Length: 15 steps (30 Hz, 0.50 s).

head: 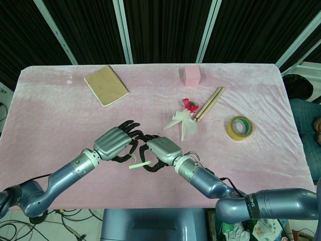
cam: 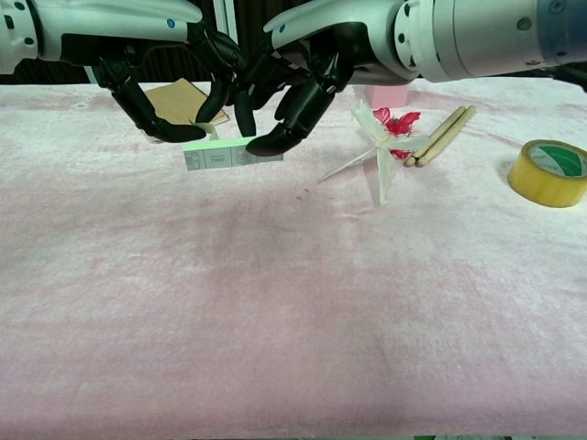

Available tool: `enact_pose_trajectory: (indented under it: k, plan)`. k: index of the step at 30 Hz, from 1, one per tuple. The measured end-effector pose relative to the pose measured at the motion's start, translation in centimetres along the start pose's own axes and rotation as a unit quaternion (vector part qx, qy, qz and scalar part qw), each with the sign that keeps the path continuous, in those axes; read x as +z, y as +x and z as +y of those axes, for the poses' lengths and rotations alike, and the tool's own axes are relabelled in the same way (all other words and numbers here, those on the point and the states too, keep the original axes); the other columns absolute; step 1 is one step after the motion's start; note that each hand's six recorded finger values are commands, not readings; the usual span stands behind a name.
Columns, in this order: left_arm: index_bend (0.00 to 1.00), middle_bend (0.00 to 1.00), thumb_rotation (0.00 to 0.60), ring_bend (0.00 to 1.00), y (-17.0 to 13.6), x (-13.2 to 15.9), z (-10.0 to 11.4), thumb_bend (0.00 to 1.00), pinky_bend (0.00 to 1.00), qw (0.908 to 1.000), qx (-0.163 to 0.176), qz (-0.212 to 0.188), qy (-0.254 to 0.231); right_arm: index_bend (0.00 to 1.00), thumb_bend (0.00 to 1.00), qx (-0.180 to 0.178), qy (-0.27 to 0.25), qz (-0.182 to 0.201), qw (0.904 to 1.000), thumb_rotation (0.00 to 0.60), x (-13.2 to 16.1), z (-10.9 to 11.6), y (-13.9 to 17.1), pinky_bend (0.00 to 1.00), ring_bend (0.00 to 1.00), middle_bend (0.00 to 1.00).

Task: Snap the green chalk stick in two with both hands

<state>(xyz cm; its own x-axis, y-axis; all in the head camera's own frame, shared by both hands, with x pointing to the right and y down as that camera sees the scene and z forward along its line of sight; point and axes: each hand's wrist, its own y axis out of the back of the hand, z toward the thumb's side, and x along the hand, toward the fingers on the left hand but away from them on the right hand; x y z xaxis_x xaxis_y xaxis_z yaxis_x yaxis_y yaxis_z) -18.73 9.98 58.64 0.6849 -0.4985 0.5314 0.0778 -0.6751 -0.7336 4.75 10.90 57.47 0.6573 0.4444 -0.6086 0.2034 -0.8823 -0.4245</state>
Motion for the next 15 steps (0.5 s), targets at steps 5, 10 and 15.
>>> enact_pose_trajectory:
  k: [5,10,15]
  plan:
    - [0.70,0.23,0.600,0.00,-0.2,-0.2,0.1,0.64,0.00,1.0000,0.002,0.002,0.002,0.75,0.67,-0.002,0.005,-0.006,1.0000,0.600,-0.4,0.2,0.2,0.11,0.03,0.00]
    - [0.70,0.23,0.600,0.00,-0.7,-0.8,0.2,0.64,0.00,0.9999,0.003,0.009,0.007,0.75,0.67,-0.007,0.008,-0.021,0.9997,0.600,-1.7,0.6,0.6,0.11,0.03,0.00]
    - [0.71,0.24,0.600,0.00,-1.6,-1.7,0.3,0.64,0.00,0.9997,0.002,0.021,0.014,0.75,0.67,-0.009,0.016,-0.040,0.9990,0.600,-3.2,0.9,1.4,0.11,0.03,0.00]
